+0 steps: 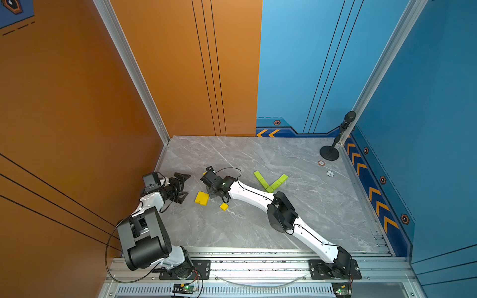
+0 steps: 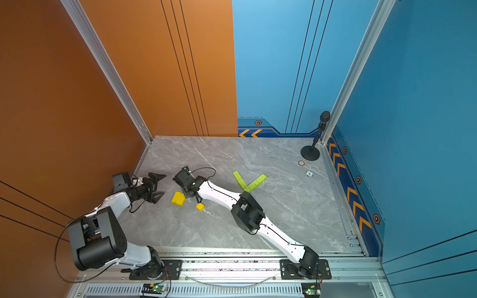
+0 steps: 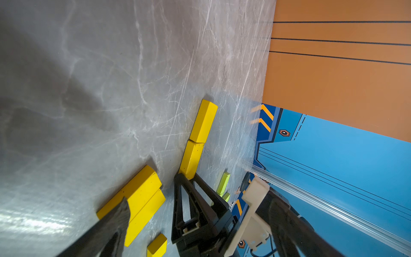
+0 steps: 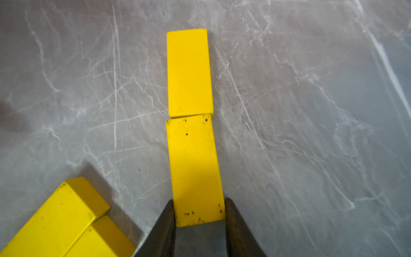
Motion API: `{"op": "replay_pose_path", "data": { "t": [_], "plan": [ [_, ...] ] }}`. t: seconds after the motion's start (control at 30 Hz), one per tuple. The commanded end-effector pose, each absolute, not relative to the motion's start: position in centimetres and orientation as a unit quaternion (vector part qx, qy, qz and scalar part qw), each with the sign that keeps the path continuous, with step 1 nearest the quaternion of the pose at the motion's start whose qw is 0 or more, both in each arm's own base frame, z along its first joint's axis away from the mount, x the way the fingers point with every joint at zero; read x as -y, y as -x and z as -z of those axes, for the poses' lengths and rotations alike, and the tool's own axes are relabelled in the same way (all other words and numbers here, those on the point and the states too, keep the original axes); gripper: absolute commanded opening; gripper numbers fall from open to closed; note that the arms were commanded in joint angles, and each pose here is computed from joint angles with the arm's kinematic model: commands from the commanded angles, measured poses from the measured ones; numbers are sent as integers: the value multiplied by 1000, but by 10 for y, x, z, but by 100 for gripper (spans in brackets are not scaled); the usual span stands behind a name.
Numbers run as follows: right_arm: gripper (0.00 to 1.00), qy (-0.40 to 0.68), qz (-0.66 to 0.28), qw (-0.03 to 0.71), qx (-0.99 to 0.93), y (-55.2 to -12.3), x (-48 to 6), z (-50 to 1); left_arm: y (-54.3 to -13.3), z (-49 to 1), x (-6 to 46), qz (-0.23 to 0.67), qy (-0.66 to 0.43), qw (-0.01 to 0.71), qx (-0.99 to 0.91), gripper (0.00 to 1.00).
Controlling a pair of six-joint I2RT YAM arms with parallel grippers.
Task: Assemble the letter v with building blocks
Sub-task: Assemble the building block at the center of the board.
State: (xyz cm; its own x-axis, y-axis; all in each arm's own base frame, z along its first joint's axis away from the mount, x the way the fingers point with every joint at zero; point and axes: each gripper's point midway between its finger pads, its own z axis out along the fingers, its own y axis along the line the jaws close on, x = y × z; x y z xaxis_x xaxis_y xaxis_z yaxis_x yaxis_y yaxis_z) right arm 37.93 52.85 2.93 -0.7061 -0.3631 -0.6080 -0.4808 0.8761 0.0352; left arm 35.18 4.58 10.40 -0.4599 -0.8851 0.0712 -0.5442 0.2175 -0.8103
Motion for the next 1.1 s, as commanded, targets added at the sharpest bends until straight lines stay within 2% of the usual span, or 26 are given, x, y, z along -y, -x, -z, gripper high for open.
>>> {"op": "replay_pose_path", "data": {
  "t": [0.0,0.97,1.07],
  "plan": [
    [34,234,-49,270,-933,-371,-510,12,-351,-106,-48,411,477,211,-747,98],
    [35,250,-44,268,-929,-367,-511,13,-350,-106,-47,411,477,210,-748,98],
    [38,249,-43,268,-929,-368,-510,12,-350,-106,-48,410,478,210,-748,98]
  ]
}}
